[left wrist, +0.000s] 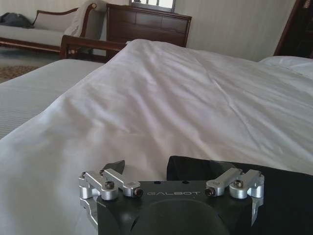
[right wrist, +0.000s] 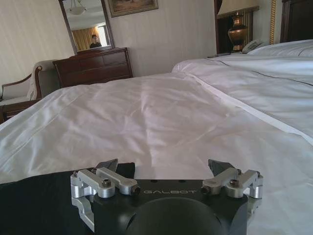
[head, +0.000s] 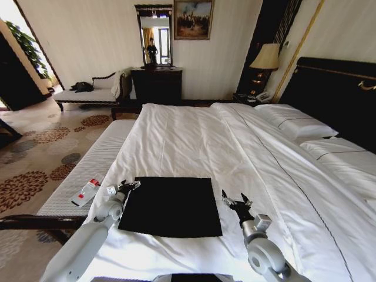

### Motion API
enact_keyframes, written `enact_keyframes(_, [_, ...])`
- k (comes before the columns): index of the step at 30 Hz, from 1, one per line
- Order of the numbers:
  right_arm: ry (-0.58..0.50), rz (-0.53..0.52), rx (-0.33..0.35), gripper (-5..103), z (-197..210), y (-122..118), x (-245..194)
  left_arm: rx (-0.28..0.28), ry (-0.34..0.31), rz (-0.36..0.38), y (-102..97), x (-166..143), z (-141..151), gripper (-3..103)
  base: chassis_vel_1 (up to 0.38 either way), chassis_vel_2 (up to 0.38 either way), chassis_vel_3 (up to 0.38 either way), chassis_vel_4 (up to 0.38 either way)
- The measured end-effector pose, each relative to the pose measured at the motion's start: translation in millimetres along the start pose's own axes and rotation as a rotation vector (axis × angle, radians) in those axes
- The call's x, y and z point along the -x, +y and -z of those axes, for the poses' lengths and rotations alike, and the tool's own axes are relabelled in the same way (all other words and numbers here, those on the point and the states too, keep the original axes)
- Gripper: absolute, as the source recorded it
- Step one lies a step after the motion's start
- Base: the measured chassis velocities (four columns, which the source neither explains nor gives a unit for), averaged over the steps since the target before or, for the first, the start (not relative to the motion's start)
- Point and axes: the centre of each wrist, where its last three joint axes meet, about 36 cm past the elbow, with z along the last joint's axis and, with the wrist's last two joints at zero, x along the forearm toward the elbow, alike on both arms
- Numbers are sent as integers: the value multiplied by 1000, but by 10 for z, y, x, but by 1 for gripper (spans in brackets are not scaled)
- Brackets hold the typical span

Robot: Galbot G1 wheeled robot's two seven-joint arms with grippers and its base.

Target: Fold the clothes on the bed.

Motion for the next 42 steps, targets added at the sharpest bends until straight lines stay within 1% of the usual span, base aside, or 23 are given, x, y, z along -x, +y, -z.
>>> enact_keyframes(6, [3,-3,2,100,-12,2,10,27,10,-24,-110,57,-64,95,0,0,0,0])
enact_keyframes(8, [2,-5,2,100,-6,5,17,41,31,-30,-155,76,-106,88,0,0,0,0])
enact_keyframes(10, [2,-6,2,100,-5,5,18,45,35,-29,-162,81,-117,88,0,0,0,0])
enact_keyframes(11, [2,-7,1,100,-7,5,18,55,39,-30,-175,90,-139,80,0,0,0,0])
enact_keyframes(12, [4,-8,1,100,-10,4,16,59,40,-28,-182,99,-152,80,0,0,0,0])
enact_keyframes(14, [8,-10,2,100,-23,4,6,57,38,-21,-199,110,-166,69,0,0,0,0])
enact_keyframes(15, [8,-10,2,100,-23,4,6,57,38,-21,-199,110,-166,69,0,0,0,0])
enact_keyframes(18, [13,-12,2,100,-46,12,-6,55,28,-13,-206,111,-170,53,0,0,0,0])
enact_keyframes(19, [15,-11,2,100,-55,18,-8,55,23,-9,-205,108,-175,53,0,0,0,0])
enact_keyframes(20, [16,-9,3,100,-59,24,-7,54,20,-5,-203,105,-178,47,0,0,0,0])
enact_keyframes(21, [16,-9,3,100,-59,24,-7,54,20,-5,-203,105,-178,47,0,0,0,0])
enact_keyframes(24, [15,-5,3,100,-53,38,12,52,7,6,-192,95,-187,31,0,0,0,0])
enact_keyframes(26, [14,-6,3,100,-50,39,21,52,4,9,-186,90,-189,31,0,0,0,0])
enact_keyframes(29, [14,-4,3,100,-41,34,42,51,-7,15,-165,74,-193,15,0,0,0,0])
enact_keyframes(30, [14,-4,3,100,-41,34,42,51,-7,15,-165,74,-193,15,0,0,0,0])
enact_keyframes(32, [15,-4,4,100,-32,27,61,51,-14,18,-159,66,-186,4,0,0,0,0])
enact_keyframes(33, [17,-2,8,100,-18,22,86,52,-20,19,-155,61,-184,3,0,0,0,0])
enact_keyframes(35, [19,1,12,100,1,21,116,54,-25,19,-155,59,-183,3,0,0,0,0])
enact_keyframes(37, [30,12,33,100,59,33,198,56,-32,22,-151,55,-186,3,0,0,0,0])
enact_keyframes(38, [58,32,67,100,137,58,287,59,-39,24,-149,53,-189,3,0,0,0,0])
enact_keyframes(39, [58,32,67,100,137,58,287,59,-39,24,-149,53,-189,3,0,0,0,0])
enact_keyframes(41, [119,71,115,100,269,94,409,61,-47,27,-145,52,-189,3,0,0,0,0])
enact_keyframes(42, [171,103,154,100,376,119,502,61,-53,30,-143,51,-188,3,0,0,0,0])
